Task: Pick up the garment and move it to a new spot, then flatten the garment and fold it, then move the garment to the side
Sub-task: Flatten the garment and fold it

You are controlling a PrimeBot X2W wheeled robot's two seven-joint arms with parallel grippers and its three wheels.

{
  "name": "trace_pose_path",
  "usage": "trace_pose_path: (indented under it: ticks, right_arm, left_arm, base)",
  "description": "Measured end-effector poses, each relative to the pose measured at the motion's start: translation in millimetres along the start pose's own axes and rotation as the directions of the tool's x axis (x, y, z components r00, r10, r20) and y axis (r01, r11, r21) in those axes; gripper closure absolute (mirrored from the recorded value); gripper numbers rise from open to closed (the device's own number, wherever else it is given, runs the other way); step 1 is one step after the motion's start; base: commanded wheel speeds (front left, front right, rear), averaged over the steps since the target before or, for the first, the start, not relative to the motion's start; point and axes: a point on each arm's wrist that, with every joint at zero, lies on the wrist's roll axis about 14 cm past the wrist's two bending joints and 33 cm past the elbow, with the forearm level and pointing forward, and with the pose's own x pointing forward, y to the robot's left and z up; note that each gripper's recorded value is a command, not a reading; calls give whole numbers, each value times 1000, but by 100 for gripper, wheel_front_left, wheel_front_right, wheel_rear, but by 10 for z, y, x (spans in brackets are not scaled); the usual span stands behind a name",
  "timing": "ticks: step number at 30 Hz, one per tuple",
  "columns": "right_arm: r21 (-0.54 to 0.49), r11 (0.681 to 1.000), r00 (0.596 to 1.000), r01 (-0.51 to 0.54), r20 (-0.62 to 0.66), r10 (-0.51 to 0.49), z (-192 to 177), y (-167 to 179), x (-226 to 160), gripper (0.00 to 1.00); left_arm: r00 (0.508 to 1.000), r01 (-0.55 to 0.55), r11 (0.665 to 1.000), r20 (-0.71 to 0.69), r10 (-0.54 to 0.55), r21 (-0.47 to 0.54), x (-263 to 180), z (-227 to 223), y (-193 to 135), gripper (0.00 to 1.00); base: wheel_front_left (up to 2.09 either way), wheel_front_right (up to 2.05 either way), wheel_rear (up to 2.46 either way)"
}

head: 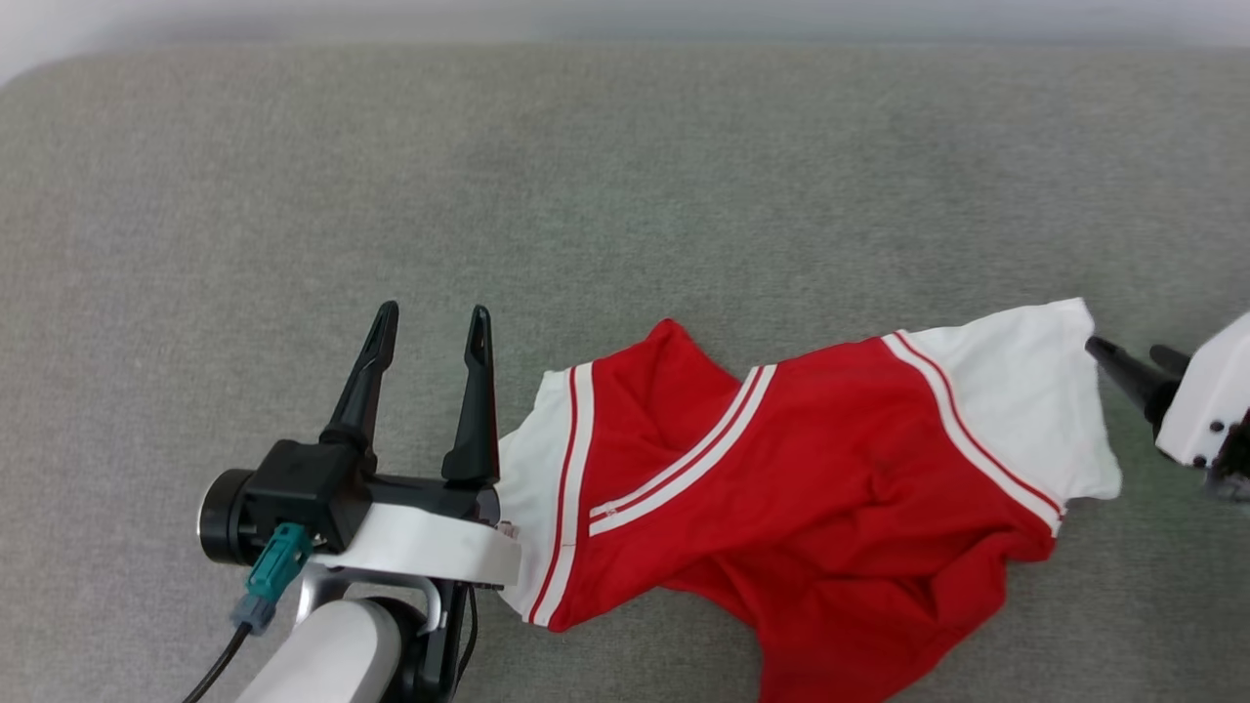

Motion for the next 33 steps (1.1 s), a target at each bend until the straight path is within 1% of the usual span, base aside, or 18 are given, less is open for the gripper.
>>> trace_pose_path:
  ticks: [4,8,13,14,15,20,23,26,27,30,33]
  right_arm:
    - [-25,1000,998,-11,-61,9,19,49,289,0]
    - [-33,999,992,-27,-125,22,-93,118,549,0]
    - [-29,998,980,-48,-193,41,-226,179,722,0]
    - [-32,998,978,-47,-204,40,-238,173,731,53]
    - [-27,998,977,-52,-209,45,-240,186,729,100]
    - [-61,996,981,-69,-188,56,-200,256,665,100]
    - [-85,993,988,-77,-138,65,-100,293,570,100]
    - [-109,991,995,-79,-70,71,58,301,425,100]
    - [-121,990,996,-75,-45,70,105,293,370,100]
    - [-130,989,998,-68,-10,67,111,252,219,100]
    - [-131,990,998,-60,12,62,76,211,78,100]
  left_arm:
    - [1000,-16,1000,-23,16,-4,61,-129,76,0]
    - [998,-41,999,-52,41,-2,67,-259,165,0]
    - [995,-69,998,-79,69,3,49,-361,259,0]
    - [994,-71,997,-80,71,3,44,-367,267,0]
    - [994,-74,997,-81,74,4,38,-371,277,0]
    - [987,-79,997,-142,77,-9,-12,-441,333,0]
    - [976,-67,998,-207,66,0,-35,-449,415,0]
    - [950,-29,1000,-311,26,-4,-72,-467,432,0]
    - [937,-7,1000,-350,6,-1,-89,-479,427,0]
    - [873,55,998,-485,-53,-9,-175,-576,395,0]
    - [785,112,994,-613,-88,1,-310,-705,364,0]
  base:
    - [0,0,0]
    - [0,0,0]
    - [0,0,0]
    - [0,0,0]
    - [0,0,0]
    - [0,0,0]
    - [0,0,0]
    - [0,0,0]
    - [0,0,0]
    - [0,0,0]
    - [0,0,0]
